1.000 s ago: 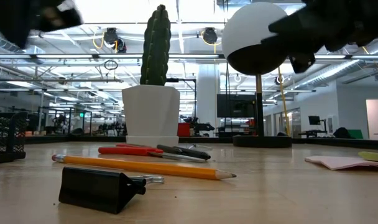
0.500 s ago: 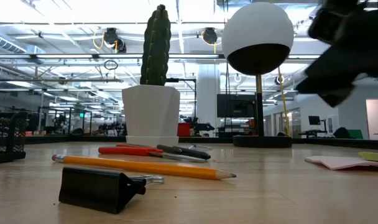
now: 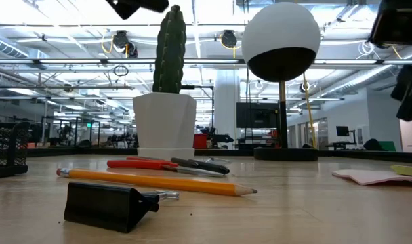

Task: Pick and place office supplies into organizer
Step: Put the eraser in the desk organizer

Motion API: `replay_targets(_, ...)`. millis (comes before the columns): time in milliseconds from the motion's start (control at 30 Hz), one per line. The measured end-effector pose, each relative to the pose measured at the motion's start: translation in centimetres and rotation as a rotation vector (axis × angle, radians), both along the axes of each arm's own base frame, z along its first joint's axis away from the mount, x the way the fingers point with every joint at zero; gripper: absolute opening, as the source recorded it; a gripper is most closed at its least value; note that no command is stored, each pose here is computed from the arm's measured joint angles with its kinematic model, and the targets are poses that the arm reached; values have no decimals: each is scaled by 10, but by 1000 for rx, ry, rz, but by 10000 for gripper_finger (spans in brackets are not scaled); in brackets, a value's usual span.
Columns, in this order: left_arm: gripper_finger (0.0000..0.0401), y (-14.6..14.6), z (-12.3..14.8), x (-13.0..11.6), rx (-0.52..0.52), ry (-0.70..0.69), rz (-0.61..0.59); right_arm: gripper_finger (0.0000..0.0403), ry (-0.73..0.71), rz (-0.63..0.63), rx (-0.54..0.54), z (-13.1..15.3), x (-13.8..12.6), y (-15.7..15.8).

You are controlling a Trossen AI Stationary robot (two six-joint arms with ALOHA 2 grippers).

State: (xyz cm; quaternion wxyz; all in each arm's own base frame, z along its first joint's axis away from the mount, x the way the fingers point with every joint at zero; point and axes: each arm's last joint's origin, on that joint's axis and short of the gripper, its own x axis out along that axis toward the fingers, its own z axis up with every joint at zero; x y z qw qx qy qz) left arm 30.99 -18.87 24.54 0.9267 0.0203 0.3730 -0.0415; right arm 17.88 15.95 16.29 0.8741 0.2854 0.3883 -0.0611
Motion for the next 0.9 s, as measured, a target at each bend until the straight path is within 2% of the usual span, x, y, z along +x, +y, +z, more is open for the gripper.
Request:
replay_targets(133,42,0,-2,-1,-2,7,0,130,109,-4,-49,1,8,9)
replay_targets(333,42,-7,-2,-6,2,14,-24,130,351,-65,-132,-14,18,20)
replay_targets(633,42,-19,-2,-14,-7,18,-58,130,397,-77,-178,-29,28,30)
replay_targets(900,42,-20,-2,-16,-1,17,-67,130,420,-87,-179,-27,25,27)
